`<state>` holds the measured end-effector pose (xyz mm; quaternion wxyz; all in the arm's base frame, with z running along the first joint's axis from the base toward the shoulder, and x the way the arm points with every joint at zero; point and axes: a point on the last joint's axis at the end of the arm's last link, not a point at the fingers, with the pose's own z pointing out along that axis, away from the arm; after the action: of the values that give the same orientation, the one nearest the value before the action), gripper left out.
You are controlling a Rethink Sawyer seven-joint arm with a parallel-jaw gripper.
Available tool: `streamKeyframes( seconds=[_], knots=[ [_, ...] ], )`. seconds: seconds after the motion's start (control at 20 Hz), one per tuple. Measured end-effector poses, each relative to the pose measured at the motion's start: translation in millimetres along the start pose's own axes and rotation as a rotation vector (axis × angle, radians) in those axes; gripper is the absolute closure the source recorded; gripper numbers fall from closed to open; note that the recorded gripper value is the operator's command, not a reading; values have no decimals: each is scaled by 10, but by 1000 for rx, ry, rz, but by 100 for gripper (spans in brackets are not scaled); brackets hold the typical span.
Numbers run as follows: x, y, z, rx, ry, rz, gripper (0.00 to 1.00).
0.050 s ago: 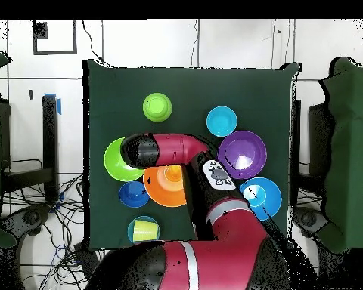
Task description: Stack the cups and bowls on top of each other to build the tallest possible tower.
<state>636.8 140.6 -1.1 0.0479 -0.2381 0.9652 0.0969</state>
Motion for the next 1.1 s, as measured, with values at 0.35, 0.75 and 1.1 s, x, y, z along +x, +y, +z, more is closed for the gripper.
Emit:
streamKeyframes(
  seconds=[0.35, 0.75, 1.1],
  knots=[
    [34, 22, 59, -8, 8, 2, 0],
    [41, 27, 71, -10, 10, 2, 100],
    [41, 27, 71, -10, 10, 2, 100]
  ],
)
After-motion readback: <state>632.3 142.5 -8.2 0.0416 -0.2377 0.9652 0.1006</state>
